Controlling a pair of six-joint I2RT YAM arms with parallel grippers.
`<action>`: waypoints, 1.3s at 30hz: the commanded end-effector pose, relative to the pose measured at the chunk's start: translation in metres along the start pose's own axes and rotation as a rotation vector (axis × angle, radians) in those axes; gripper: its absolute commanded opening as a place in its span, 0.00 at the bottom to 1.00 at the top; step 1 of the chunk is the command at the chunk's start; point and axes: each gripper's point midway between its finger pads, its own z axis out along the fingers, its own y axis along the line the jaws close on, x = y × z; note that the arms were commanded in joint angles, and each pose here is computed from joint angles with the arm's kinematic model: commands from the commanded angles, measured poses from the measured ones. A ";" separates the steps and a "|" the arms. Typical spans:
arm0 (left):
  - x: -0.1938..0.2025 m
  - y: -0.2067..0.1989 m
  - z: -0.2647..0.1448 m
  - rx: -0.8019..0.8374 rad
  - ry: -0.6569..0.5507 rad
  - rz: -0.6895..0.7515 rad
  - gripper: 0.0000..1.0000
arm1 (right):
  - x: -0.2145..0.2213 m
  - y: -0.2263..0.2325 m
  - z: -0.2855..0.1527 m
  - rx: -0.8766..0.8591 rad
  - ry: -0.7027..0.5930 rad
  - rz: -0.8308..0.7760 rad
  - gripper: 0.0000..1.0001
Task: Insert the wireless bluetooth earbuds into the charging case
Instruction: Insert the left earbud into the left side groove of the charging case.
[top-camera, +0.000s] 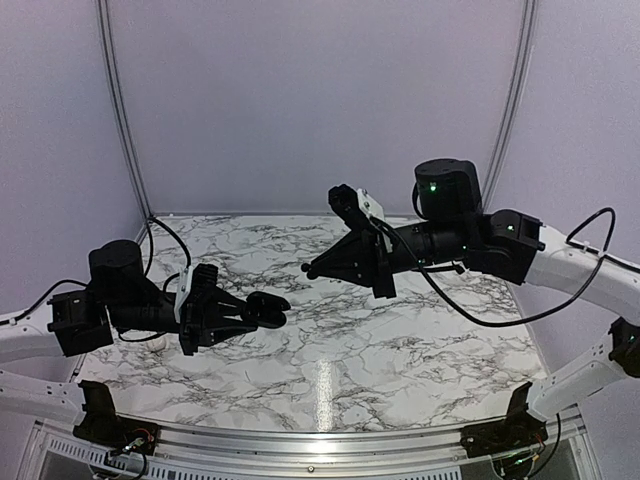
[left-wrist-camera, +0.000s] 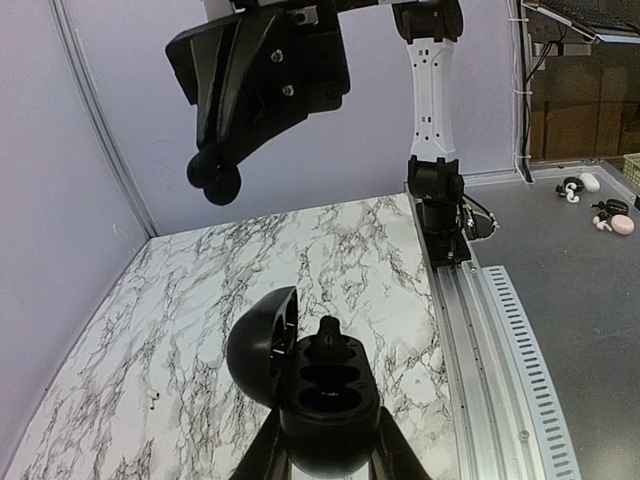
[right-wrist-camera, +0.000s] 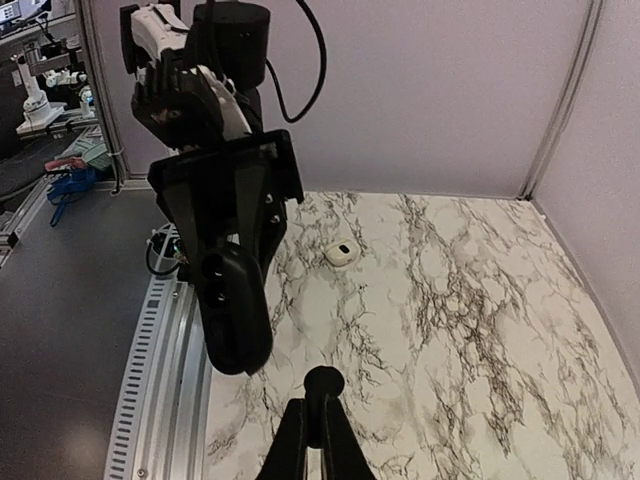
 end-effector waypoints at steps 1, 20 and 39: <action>-0.017 0.004 0.001 0.004 -0.048 0.022 0.00 | -0.032 0.027 0.008 -0.072 -0.045 -0.082 0.00; -0.018 0.003 0.001 0.007 -0.056 -0.003 0.00 | -0.032 0.067 0.061 -0.022 0.080 -0.218 0.00; -0.018 0.003 0.000 0.006 -0.058 0.003 0.00 | -0.010 0.044 0.071 0.095 0.179 -0.210 0.00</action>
